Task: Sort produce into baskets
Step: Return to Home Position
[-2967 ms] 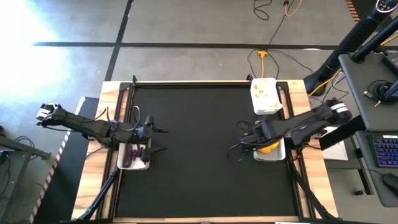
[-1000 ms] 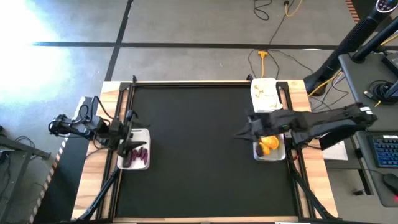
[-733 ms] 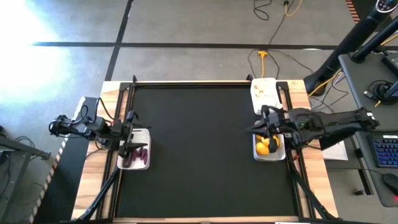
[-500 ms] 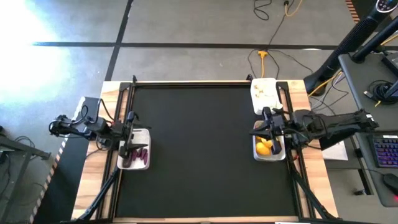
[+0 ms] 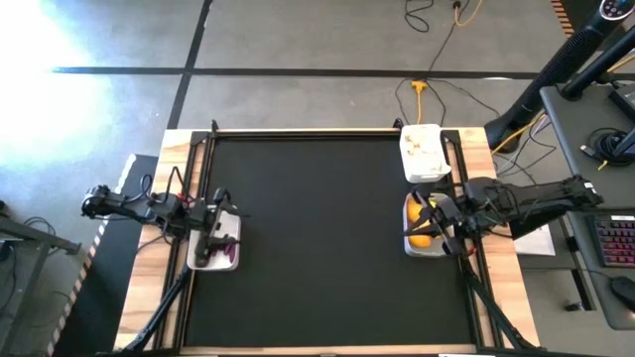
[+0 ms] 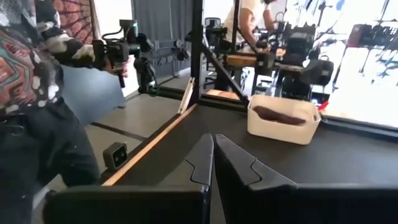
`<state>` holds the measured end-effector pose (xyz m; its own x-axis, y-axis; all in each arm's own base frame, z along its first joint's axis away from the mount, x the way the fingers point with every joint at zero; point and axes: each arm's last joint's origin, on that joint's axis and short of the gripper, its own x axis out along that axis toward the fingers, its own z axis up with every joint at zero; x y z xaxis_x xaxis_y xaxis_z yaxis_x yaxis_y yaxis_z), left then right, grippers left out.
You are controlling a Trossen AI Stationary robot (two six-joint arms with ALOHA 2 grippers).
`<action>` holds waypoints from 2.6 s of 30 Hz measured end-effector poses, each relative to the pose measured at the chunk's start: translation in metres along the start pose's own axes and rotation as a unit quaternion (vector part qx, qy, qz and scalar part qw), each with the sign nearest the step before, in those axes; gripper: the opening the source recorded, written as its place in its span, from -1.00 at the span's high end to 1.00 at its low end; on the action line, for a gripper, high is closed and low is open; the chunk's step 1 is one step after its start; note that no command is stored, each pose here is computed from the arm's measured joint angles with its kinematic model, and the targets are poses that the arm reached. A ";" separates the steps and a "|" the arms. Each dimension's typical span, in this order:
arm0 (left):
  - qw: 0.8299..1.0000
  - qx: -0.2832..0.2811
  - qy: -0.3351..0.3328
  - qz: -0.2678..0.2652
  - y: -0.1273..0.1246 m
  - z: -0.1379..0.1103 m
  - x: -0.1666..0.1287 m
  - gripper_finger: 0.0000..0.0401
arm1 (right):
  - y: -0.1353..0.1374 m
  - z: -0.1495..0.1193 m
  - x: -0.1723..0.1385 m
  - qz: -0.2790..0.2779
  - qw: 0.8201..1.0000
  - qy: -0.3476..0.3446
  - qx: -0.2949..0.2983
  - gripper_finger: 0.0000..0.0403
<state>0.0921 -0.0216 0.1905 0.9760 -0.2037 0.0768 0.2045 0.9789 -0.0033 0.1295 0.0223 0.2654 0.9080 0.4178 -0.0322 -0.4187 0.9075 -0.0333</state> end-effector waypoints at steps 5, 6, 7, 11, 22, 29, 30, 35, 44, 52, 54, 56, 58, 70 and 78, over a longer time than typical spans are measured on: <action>1.000 0.001 -0.005 0.011 0.002 0.000 -0.001 -0.61 | 0.005 0.006 -0.015 -0.003 0.999 -0.041 -0.026 0.95; 1.000 0.001 -0.005 0.014 0.003 0.000 -0.001 -0.61 | 0.006 0.007 -0.018 -0.006 0.998 -0.048 -0.030 0.95; 1.000 0.001 -0.005 0.016 0.003 0.000 -0.001 -0.61 | 0.006 0.007 -0.021 -0.010 0.998 -0.056 -0.035 0.95; 1.000 0.008 -0.005 0.022 0.004 0.000 -0.001 -0.61 | 0.008 -0.002 -0.026 -0.015 0.996 -0.078 -0.041 0.95; 0.999 0.014 -0.010 0.037 0.010 0.001 -0.003 -0.61 | 0.010 -0.052 -0.024 -0.010 0.990 -0.140 0.006 0.95; 0.999 0.000 0.014 0.034 0.013 -0.019 0.000 -0.61 | 0.008 -0.069 -0.030 -0.028 0.987 -0.158 0.018 0.95; 1.000 -0.001 0.015 0.025 0.013 -0.020 0.000 -0.61 | 0.008 -0.069 -0.031 -0.029 0.986 -0.160 0.020 0.95; 0.999 0.003 0.020 0.034 0.013 -0.021 0.000 -0.61 | 0.010 -0.068 -0.036 -0.040 0.984 -0.171 -0.007 0.95; 0.999 0.029 0.026 0.034 0.014 -0.022 0.001 -0.61 | 0.009 -0.078 -0.035 -0.044 0.990 -0.129 0.030 0.95; 0.999 0.017 0.028 0.034 0.014 -0.022 0.001 -0.61 | 0.008 -0.093 -0.032 -0.064 0.995 -0.051 0.061 0.95; 0.999 0.000 0.027 0.035 0.014 -0.022 0.001 -0.61 | 0.007 -0.094 -0.032 -0.072 0.994 -0.049 0.060 0.95; 0.999 -0.016 0.027 0.035 0.014 -0.022 0.001 -0.61 | 0.005 -0.095 -0.033 -0.102 0.993 -0.044 0.045 0.95; 0.999 -0.029 0.029 0.035 0.014 -0.023 0.001 -0.61 | 0.003 -0.096 -0.033 -0.141 0.989 -0.035 0.024 0.95; 0.998 -0.031 0.032 0.036 0.014 -0.023 0.002 -0.61 | -0.001 -0.100 -0.033 -0.204 0.979 -0.011 0.020 0.95; 0.998 -0.031 0.032 0.036 0.014 -0.023 0.002 -0.61 | -0.001 -0.100 -0.033 -0.206 0.978 -0.011 0.020 0.95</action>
<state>0.0983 -0.0086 0.1674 0.9906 -0.1365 0.0105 0.1369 0.9882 -0.0684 0.0987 0.0035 0.1666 0.9999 0.0168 -0.0025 -0.0168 0.9999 -0.0001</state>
